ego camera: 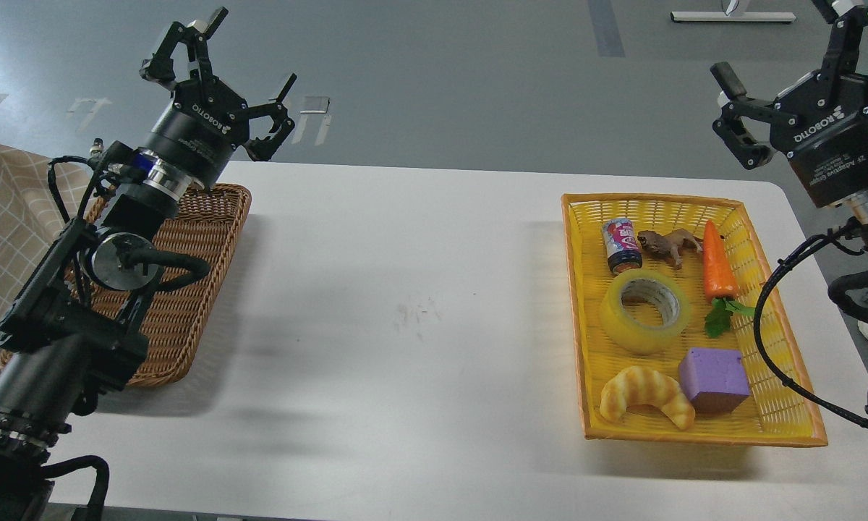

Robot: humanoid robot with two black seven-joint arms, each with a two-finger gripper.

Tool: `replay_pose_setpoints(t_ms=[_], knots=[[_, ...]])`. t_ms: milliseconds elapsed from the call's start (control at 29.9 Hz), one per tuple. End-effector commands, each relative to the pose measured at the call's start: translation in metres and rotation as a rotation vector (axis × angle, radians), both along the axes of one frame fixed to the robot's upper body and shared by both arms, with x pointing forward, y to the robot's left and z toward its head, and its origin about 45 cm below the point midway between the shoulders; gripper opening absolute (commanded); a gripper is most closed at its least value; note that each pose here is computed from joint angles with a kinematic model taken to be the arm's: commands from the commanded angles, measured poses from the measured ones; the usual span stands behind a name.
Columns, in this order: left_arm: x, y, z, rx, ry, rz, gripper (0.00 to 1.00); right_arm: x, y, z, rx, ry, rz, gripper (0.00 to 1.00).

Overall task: Place and transfer tape with both arms
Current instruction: 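Raise the right gripper and move it toward the yellow tray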

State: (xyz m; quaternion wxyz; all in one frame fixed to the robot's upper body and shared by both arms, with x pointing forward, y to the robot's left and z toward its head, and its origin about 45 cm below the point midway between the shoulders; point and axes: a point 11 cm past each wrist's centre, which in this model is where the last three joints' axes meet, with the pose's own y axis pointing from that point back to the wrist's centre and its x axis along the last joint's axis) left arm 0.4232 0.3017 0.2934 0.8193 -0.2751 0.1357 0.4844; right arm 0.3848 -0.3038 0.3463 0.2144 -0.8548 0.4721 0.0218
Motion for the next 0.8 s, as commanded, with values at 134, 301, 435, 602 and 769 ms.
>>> replay_pose_setpoints(t_ms=[134, 301, 435, 602, 769], knots=[[-0.0001, -0.0003, -0.0007, 0.009, 0.003, -0.003, 0.98, -0.0007, 0.0049, 0.0022, 0.009, -0.01, 0.01, 1.0], [0.0001, -0.0001, -0.0007, 0.019, 0.007, -0.006, 0.98, -0.0028, 0.0067, 0.0041, 0.006, -0.017, 0.015, 1.0], [0.0003, -0.0004, -0.0002, 0.02, 0.007, -0.007, 0.98, -0.0038, 0.0082, 0.0065, 0.005, -0.025, 0.019, 1.0], [0.0006, 0.0, 0.001, 0.019, 0.002, -0.005, 0.98, -0.004, 0.0085, 0.0069, 0.004, -0.026, 0.02, 1.0], [0.0008, -0.002, 0.0022, 0.014, -0.002, -0.008, 0.98, -0.0044, 0.0086, 0.0067, 0.003, -0.026, 0.02, 1.0]])
